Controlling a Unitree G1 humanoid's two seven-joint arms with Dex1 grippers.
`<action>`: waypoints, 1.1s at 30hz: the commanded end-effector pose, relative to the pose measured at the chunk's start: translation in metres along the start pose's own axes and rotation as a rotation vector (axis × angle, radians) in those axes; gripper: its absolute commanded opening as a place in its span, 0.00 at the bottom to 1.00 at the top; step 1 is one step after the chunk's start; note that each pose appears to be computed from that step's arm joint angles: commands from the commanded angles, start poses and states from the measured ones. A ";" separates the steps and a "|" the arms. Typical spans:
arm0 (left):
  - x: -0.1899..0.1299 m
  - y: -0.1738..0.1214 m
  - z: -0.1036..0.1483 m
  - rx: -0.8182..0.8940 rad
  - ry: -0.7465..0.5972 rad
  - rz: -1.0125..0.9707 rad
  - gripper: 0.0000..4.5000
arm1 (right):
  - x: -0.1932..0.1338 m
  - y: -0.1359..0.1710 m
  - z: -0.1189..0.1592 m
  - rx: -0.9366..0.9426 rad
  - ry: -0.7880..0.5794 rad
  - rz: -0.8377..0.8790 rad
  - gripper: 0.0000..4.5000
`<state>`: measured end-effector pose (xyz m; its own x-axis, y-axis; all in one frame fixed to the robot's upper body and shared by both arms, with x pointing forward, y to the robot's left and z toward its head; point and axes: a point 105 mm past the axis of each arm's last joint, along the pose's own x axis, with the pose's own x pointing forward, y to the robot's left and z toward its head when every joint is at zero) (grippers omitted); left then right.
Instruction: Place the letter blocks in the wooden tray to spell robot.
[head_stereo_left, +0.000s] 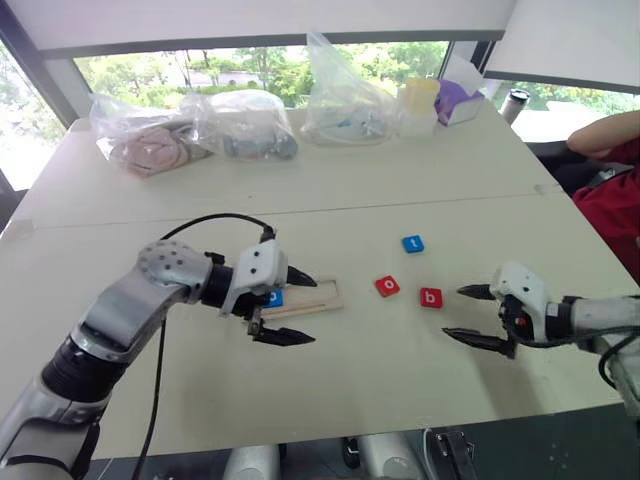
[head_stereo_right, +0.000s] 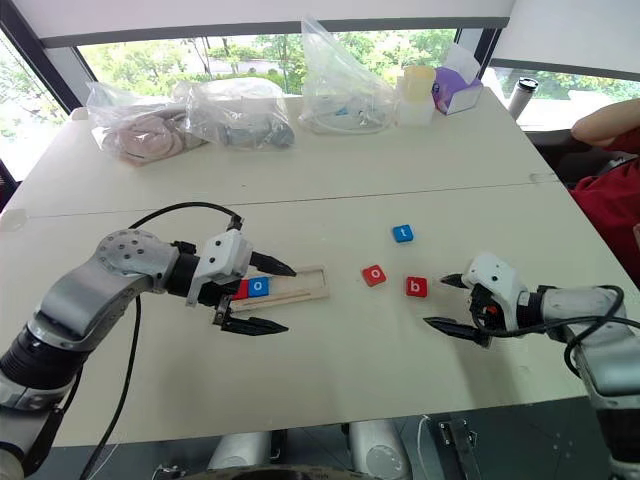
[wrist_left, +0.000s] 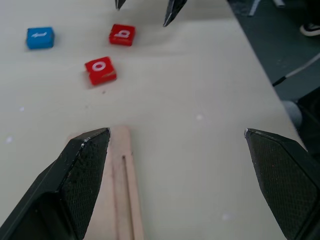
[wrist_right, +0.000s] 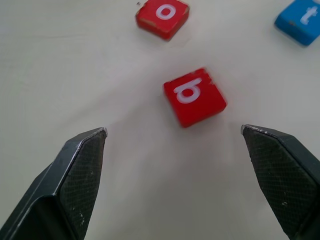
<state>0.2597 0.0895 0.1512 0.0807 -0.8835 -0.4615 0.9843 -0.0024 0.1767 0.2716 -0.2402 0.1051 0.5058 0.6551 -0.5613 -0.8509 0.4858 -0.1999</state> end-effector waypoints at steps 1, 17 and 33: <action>-0.005 0.004 -0.004 0.005 0.011 0.053 1.00 | 0.006 -0.008 0.003 -0.077 -0.015 0.018 0.98; -0.048 0.010 -0.027 -0.062 0.104 0.233 1.00 | 0.021 -0.018 0.022 -0.114 -0.112 0.066 0.25; -0.112 -0.005 -0.045 -0.176 0.220 0.416 1.00 | 0.149 0.050 0.158 -0.307 -0.130 0.374 0.25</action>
<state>0.2529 0.2132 0.1508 0.4512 -0.6743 -0.5846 0.8837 0.4291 0.1871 0.3268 -0.0343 0.1372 0.1703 0.8408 -0.5138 -0.9715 0.0558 -0.2306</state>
